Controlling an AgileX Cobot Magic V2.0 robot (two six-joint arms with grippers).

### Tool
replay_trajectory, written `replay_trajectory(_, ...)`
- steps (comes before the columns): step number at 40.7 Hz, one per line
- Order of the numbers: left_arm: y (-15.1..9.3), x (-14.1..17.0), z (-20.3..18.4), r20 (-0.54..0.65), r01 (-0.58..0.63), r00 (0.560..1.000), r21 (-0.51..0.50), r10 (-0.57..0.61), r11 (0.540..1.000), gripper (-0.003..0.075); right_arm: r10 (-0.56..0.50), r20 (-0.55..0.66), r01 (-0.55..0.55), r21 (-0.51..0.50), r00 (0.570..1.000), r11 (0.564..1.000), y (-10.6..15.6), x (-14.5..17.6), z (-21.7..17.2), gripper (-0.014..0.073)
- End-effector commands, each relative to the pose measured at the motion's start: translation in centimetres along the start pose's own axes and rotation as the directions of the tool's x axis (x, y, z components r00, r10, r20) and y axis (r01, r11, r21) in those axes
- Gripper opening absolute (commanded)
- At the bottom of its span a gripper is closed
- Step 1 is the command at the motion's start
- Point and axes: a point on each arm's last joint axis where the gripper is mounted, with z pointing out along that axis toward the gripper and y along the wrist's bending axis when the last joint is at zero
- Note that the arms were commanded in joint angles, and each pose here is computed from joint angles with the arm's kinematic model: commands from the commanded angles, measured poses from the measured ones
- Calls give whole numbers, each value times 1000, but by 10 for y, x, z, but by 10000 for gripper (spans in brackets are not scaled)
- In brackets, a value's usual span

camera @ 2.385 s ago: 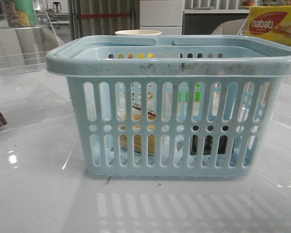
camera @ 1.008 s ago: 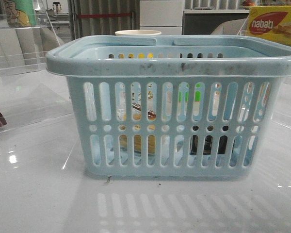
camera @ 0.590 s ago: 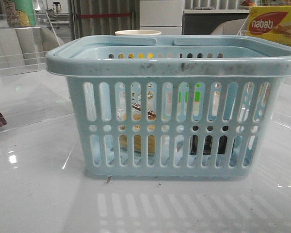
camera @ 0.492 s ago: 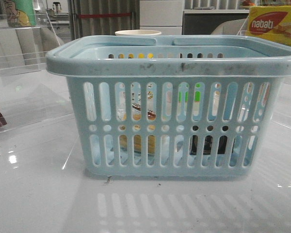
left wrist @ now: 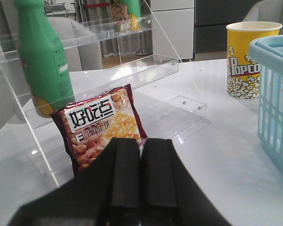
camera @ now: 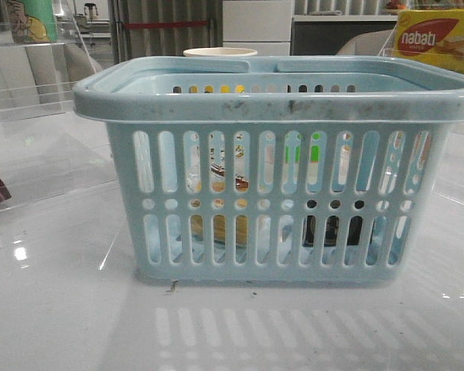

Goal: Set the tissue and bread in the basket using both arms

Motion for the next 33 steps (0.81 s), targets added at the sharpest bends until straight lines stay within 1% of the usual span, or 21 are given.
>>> replay_trajectory(1, 2, -12, -2, 160, 32, 987, -23, -28, 999, 91, -14, 82, 13, 18, 997, 1000, -1, -11, -5, 53)
replay_trajectory(14, 3, -2, 1, 225, 40, 974, -60, -25, 997, 91, -14, 82, 13, 18, 997, 1000, -1, -11, -5, 53)
replay_trajectory(16, 3, -1, 2, 210, 39, 977, -58, -26, 998, 91, -14, 82, 13, 18, 997, 1000, -1, -11, -5, 53)
replay_trajectory(33, 3, -1, 2, 209, 39, 977, -59, -26, 998, 91, -14, 82, 13, 18, 997, 1000, -1, -11, -5, 53)
